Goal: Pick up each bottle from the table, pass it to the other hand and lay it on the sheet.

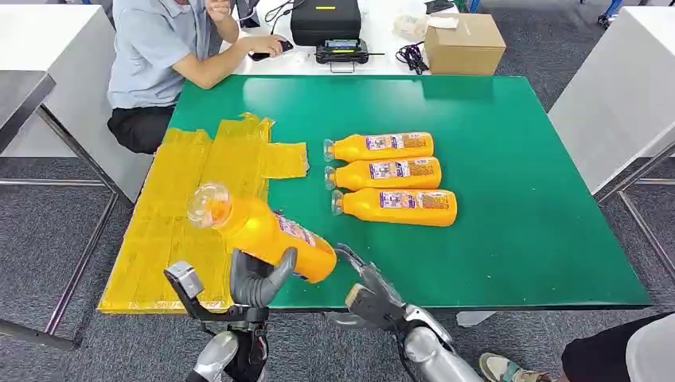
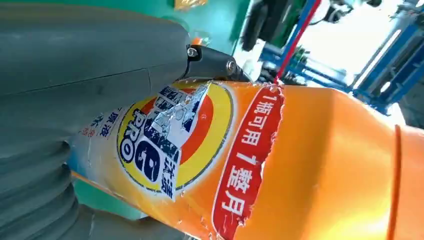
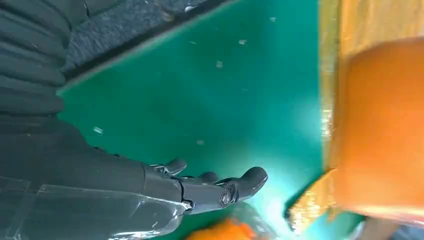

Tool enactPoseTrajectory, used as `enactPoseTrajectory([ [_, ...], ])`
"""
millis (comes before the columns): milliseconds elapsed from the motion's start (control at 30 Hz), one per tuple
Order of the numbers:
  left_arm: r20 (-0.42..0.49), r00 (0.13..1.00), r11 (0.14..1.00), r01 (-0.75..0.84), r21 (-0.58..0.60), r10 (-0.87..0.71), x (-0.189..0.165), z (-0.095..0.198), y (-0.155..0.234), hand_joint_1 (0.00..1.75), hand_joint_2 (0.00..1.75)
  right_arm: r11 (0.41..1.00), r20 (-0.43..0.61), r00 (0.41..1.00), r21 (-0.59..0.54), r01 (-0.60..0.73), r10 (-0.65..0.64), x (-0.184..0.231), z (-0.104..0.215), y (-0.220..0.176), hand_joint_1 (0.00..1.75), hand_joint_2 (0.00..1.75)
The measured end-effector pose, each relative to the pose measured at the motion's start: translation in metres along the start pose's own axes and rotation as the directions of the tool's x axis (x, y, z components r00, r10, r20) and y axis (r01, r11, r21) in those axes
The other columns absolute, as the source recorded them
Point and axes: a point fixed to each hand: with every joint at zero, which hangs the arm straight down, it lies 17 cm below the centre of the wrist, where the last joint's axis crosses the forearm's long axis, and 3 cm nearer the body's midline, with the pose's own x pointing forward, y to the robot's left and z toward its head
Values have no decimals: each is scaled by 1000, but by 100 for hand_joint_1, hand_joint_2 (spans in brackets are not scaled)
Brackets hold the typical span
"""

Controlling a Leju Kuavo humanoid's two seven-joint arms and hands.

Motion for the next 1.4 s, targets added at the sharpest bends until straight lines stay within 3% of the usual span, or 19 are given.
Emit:
enactPoseTrajectory([
  [100,146,927,937,337,89,-347,25,-1,12,175,175,999,-28,1000,-49,10,-12,-10,12,-5,0,175],
  [167,251,798,836,537,116,-548,40,2,6,175,175,997,-39,999,-74,15,-18,-15,18,-8,0,175],
  [200,343,660,728,676,117,-668,48,7,-8,175,175,996,-38,999,-87,17,-21,-16,20,-11,0,175],
  [233,401,541,629,767,123,-739,50,10,-17,175,175,995,-38,999,-100,19,-23,-17,22,-14,0,0],
  [400,475,63,174,965,195,-878,38,7,-17,175,175,988,-25,999,-149,30,-35,-14,18,-24,0,0],
  [467,429,-103,-9,976,217,-897,32,0,3,175,175,986,-17,999,-164,39,-42,-11,15,-26,0,0],
  [600,266,-291,-231,944,234,-919,32,-25,49,175,175,981,6,998,-183,59,-59,-4,6,-28,0,0],
  [700,184,-344,-306,929,207,-921,25,-46,79,175,175,980,23,997,-188,72,-69,2,-1,-28,0,0],
  [900,176,-412,-401,911,94,-894,-9,-75,111,175,175,980,44,995,-178,93,-86,8,-12,-23,0,0],
  [1067,179,-414,-430,900,-65,-893,-42,-84,138,175,175,980,45,994,-171,104,-97,9,-17,-21,0,0],
  [1200,190,-359,-391,904,-174,-914,-64,-79,146,175,175,980,39,994,-169,108,-103,7,-16,-18,0,0],
  [1333,187,-332,-367,906,-210,-925,-69,-82,146,161,175,980,37,994,-166,111,-107,6,-15,-17,0,0],
  [1400,184,-324,-362,903,-231,-928,-72,-82,148,140,175,980,36,994,-165,111,-107,6,-15,-17,0,0],
])
